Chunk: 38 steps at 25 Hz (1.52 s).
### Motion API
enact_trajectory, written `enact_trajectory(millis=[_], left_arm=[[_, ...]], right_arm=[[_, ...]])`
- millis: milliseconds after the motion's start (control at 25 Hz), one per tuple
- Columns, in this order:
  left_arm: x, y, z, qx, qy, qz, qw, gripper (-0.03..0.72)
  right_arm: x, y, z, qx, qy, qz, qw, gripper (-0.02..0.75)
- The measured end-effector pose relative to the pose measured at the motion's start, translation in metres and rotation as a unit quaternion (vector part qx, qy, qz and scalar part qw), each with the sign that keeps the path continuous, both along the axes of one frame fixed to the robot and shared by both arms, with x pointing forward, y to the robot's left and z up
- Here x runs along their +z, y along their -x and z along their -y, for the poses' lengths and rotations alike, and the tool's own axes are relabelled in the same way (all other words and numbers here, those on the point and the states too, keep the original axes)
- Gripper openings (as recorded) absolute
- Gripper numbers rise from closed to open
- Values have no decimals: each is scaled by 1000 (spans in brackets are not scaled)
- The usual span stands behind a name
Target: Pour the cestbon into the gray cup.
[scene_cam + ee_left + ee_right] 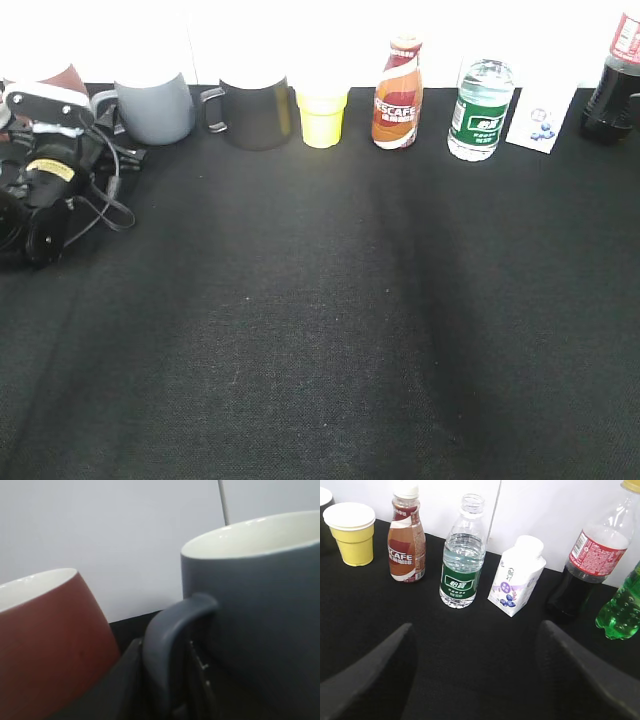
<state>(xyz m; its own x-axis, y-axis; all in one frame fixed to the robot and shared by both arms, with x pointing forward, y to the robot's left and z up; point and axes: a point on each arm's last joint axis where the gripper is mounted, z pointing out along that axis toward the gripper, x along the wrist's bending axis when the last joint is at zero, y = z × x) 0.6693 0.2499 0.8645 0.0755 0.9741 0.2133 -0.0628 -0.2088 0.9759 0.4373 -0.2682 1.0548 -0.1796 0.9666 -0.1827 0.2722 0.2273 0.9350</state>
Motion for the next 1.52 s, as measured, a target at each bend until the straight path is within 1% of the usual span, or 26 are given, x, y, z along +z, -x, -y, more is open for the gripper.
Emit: enact_trajectory(millis=[200,480,560,720,800,1200,1360,1520], left_arm=[[6,-9,1,-2,1,16,1000,196],[6,-10,2,-2,1,13,1000,175],[6,-10,2,-2,1,13,1000,162],[6,-10,3,-9,-6,11,1000,89],[6,-9,5,-19,-10,11,1000,89],[6,-10,5,-22,-12,11,1000,89],[10,-9,3,-22,-14,6,1000,88],[16,2,-1,-22,-17,-5,1000,87]], right_arm=[[0,0,0,1,2,0,1000,557],[0,0,0,1,3,0,1000,557],[0,0,0,1,3,0,1000,557],[0,0,0,1,3,0,1000,557],[0,0,0,1,3,0,1000,557],[0,0,0,3,8,1,1000,557],[0,0,0,5,9,0,1000,557],[0,0,0,6,9,-1,1000,557]])
